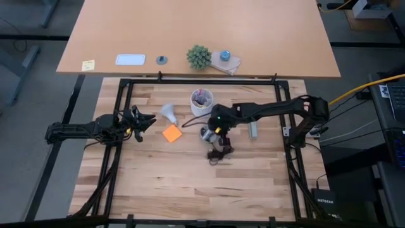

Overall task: Screw lightbulb
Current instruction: Move the lamp to the center of the table

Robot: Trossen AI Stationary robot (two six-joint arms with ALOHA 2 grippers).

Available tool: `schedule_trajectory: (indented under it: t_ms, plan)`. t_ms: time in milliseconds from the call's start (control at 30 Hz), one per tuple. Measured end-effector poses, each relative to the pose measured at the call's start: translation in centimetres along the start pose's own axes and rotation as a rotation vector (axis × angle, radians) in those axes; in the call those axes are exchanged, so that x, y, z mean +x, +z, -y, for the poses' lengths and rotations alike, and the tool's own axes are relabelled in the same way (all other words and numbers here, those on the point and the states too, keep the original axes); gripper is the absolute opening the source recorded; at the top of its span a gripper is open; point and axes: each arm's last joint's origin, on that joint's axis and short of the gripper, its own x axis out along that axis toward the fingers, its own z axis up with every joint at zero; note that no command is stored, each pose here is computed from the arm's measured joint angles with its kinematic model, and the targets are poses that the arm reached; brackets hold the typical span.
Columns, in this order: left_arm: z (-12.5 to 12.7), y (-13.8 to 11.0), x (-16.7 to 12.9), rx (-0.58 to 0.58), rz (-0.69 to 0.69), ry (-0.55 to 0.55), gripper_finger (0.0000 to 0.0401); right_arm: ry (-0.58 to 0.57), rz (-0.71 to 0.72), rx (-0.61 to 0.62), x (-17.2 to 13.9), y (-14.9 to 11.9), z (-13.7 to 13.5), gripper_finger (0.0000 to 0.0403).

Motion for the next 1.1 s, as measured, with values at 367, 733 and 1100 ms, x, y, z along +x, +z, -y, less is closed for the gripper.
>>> schedule_trajectory:
  t_ms: [367,733,1100]
  plan:
    - [0.0,0.0,0.0,-0.006,-0.003,0.001,0.0093,0.040,-0.145,-0.137,0.5,-0.4,-6.0,0.0020]
    - [0.0,0.0,0.0,-0.006,-0.003,0.001,0.0093,-0.257,-0.279,-0.032,0.5,-2.9,-0.7,0.0020]
    - [0.0,0.0,0.0,-0.006,-0.003,0.001,0.0093,-0.272,-0.374,-0.001,-0.4,-4.6,2.7,0.0021]
